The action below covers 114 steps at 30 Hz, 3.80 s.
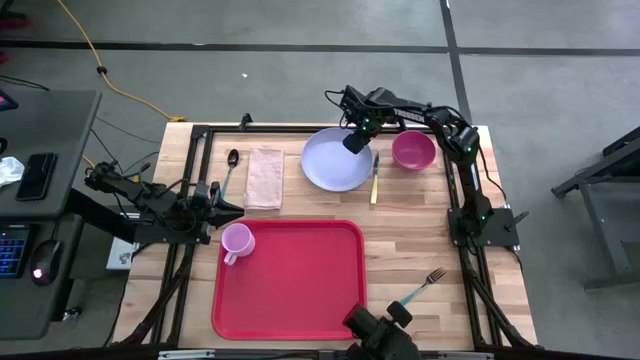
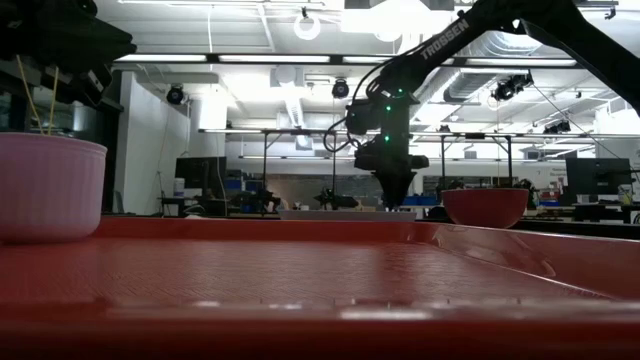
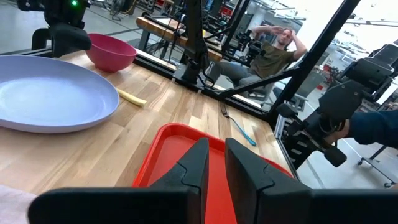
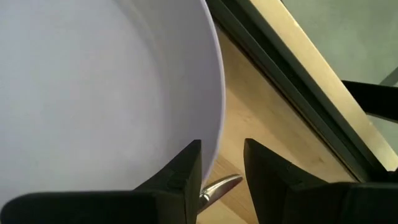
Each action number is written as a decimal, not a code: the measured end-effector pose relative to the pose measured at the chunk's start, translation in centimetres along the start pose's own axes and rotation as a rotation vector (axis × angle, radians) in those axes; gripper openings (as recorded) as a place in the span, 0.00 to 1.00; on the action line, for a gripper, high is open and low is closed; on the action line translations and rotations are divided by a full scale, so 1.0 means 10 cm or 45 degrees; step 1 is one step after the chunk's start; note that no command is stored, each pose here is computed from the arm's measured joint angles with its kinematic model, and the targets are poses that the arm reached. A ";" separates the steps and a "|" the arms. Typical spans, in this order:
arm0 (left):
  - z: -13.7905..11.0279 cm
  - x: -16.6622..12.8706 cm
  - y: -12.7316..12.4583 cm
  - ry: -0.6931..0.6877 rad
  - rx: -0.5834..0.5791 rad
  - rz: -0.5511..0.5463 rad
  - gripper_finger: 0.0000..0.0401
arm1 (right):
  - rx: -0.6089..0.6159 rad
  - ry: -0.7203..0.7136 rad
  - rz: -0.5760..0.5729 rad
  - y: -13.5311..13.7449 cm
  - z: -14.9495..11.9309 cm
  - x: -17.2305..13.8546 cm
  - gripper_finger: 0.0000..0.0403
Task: Set up tray
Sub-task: Put the blue plate on the bottom of the pink mug on the orange serving tray
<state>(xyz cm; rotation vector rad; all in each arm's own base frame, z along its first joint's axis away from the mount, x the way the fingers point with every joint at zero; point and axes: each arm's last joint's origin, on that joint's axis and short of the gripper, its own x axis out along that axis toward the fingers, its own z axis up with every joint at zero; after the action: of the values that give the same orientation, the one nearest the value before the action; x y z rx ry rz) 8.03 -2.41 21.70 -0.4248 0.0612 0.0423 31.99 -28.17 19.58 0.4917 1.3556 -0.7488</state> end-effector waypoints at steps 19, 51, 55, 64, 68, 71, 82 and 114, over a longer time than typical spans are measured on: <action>0.00 0.00 0.00 0.000 -0.022 0.000 0.21 | 0.010 0.073 0.011 0.06 0.02 0.34 0.24; -0.03 0.00 0.02 0.036 0.010 0.032 0.21 | 0.115 0.033 0.013 0.06 0.05 0.31 0.00; -0.05 0.00 0.03 0.055 0.006 0.042 0.21 | 0.118 0.006 0.021 0.06 0.05 0.23 0.00; -0.04 0.00 0.03 0.051 0.003 0.040 0.21 | 0.146 -0.025 0.075 0.07 0.05 0.10 0.00; -0.04 0.00 0.03 0.051 0.003 0.040 0.21 | 0.150 -0.031 0.097 0.07 0.05 0.07 0.00; -0.04 0.00 0.03 0.051 0.003 0.040 0.21 | 0.153 -0.035 0.140 0.07 0.05 0.03 0.00; -0.05 0.00 0.03 0.059 0.004 0.032 0.21 | 0.185 -0.111 0.268 0.02 0.01 -0.32 0.00; -0.07 -0.01 0.00 0.145 0.046 -0.107 0.21 | -0.085 0.080 0.573 0.94 -0.34 -0.62 0.00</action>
<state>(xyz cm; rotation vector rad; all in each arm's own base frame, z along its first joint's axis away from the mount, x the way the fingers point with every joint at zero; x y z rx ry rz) 7.94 -2.74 21.04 -0.3931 0.1556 -0.0656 36.19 -18.20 24.13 0.7406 1.2608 -0.3196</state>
